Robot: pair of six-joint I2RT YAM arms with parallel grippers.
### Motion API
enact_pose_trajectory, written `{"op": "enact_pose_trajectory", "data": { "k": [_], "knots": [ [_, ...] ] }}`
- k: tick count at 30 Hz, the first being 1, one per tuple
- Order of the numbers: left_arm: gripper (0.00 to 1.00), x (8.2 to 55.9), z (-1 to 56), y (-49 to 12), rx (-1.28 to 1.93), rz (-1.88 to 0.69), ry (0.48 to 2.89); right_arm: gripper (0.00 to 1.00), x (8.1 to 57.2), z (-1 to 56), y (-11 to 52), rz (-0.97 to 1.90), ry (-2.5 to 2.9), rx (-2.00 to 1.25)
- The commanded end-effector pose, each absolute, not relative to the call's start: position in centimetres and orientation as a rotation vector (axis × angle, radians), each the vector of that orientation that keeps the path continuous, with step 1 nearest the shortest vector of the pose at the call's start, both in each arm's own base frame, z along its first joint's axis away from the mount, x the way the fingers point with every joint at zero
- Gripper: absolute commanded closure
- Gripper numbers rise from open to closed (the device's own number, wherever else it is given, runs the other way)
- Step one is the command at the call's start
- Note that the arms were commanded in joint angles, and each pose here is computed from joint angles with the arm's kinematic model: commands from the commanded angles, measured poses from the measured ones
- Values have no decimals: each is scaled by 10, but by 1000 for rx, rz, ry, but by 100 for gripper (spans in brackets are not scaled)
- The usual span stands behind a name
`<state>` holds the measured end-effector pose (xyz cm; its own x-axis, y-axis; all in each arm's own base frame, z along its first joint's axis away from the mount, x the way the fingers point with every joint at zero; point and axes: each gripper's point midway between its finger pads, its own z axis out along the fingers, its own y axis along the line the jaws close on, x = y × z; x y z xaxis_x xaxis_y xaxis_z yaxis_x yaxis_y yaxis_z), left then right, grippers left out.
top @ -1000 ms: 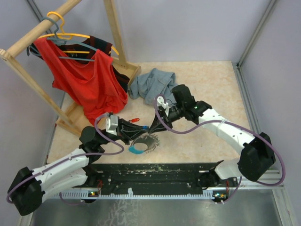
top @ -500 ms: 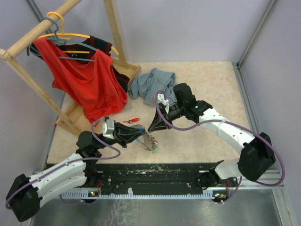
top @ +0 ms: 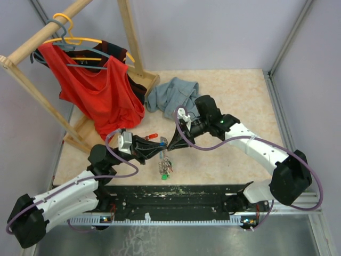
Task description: Remove the keys from the keyring
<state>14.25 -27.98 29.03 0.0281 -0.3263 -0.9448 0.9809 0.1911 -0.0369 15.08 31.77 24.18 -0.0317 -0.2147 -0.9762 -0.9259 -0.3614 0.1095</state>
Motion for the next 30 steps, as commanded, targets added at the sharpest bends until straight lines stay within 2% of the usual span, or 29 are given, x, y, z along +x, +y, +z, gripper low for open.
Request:
{"op": "enact_pose_trajectory", "data": {
  "k": [1, 14, 30],
  "knots": [
    [100, 140, 325, -279, 823, -1193, 940, 100, 147, 256, 320, 1443, 1139, -1627],
    [100, 141, 329, -284, 835, -1209, 936, 93, 138, 264, 322, 1511, 1123, -1626],
    [100, 140, 331, -286, 837, -1226, 932, 84, 150, 259, 327, 1447, 1211, -1582]
  ]
}}
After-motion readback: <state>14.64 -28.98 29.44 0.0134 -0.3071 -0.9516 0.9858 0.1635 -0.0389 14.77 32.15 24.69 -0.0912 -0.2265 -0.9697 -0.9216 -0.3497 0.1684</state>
